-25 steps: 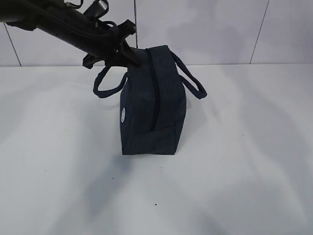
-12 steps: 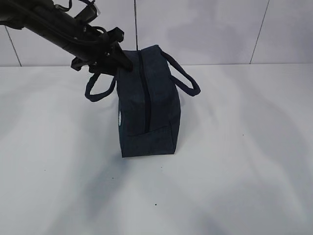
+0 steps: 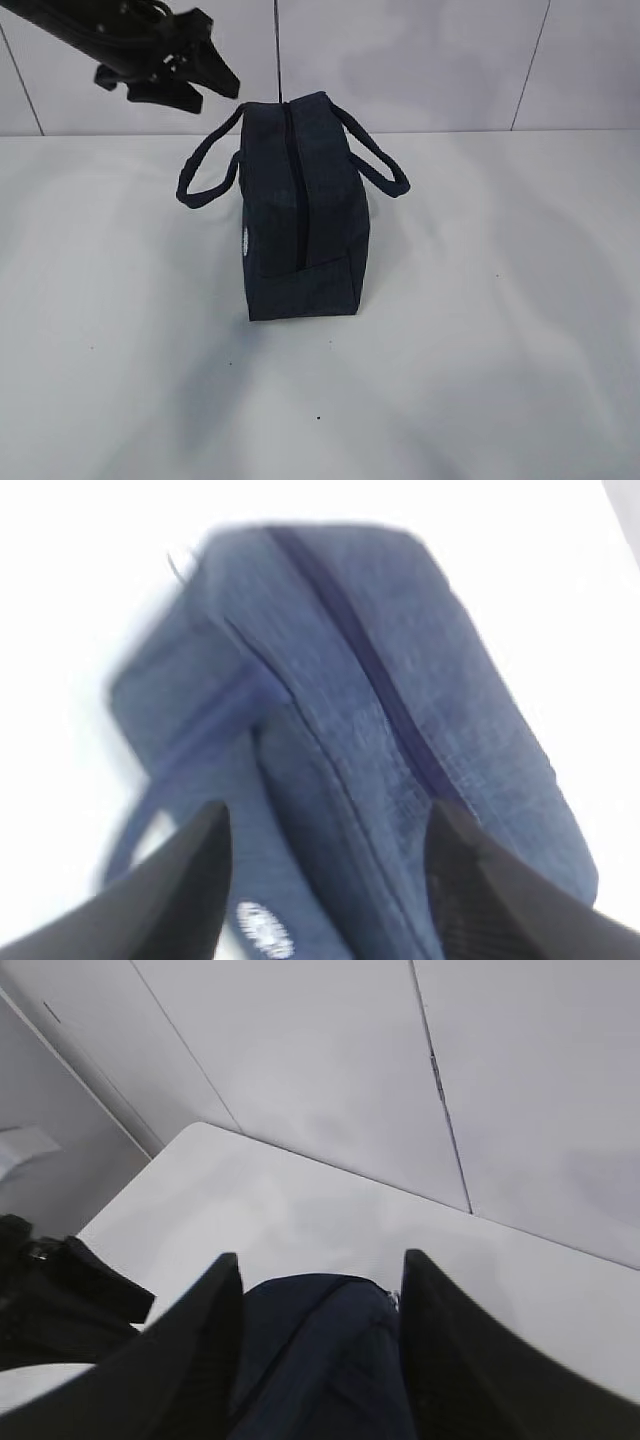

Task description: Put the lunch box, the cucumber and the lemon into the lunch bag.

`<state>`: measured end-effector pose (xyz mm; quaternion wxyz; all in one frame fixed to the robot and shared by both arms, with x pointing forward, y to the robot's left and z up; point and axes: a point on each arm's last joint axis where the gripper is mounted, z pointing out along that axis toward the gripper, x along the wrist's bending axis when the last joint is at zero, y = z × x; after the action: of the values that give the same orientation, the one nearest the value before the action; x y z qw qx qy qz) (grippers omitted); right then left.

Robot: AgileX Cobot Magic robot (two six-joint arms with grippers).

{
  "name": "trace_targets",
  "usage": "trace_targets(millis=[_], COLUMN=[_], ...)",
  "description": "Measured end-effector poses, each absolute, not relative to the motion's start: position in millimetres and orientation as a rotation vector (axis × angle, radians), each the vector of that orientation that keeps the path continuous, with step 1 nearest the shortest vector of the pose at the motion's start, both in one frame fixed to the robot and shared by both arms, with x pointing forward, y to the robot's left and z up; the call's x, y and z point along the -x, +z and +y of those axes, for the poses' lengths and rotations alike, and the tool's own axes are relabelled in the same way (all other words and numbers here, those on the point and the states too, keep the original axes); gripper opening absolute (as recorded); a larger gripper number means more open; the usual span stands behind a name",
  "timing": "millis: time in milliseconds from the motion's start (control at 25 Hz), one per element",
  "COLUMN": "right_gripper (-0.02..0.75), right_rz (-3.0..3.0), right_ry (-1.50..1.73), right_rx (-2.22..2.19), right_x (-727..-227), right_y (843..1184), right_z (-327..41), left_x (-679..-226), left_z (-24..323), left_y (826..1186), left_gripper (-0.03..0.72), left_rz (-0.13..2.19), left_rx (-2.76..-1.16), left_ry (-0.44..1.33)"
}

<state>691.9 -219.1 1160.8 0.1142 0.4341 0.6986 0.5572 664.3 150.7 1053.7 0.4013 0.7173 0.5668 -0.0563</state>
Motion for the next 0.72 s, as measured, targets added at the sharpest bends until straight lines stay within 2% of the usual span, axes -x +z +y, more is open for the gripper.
trace_targets(millis=[160,320,520,720], right_gripper=[0.380,0.380,0.376,0.341], right_rz=[1.949,1.861,1.844,1.909], right_ry=[1.645,1.557,1.326,1.166], right_rx=[-1.323,-1.266,-1.104,-1.052], right_x=[-694,-683,-640,-578], right_y=[1169,1205,1271,1312], right_z=[-223,-231,-240,-228], left_x=[-651,-629,-599,-566], left_z=[169,178,188,193], left_y=[1096,1138,1176,1206], left_gripper=[0.426,0.426,0.426,0.422], left_rz=[1.377,1.304,1.233,1.175], left_rx=[-1.814,-1.822,-1.849,-1.876], left_ry=[0.010,0.140,0.255,0.285])
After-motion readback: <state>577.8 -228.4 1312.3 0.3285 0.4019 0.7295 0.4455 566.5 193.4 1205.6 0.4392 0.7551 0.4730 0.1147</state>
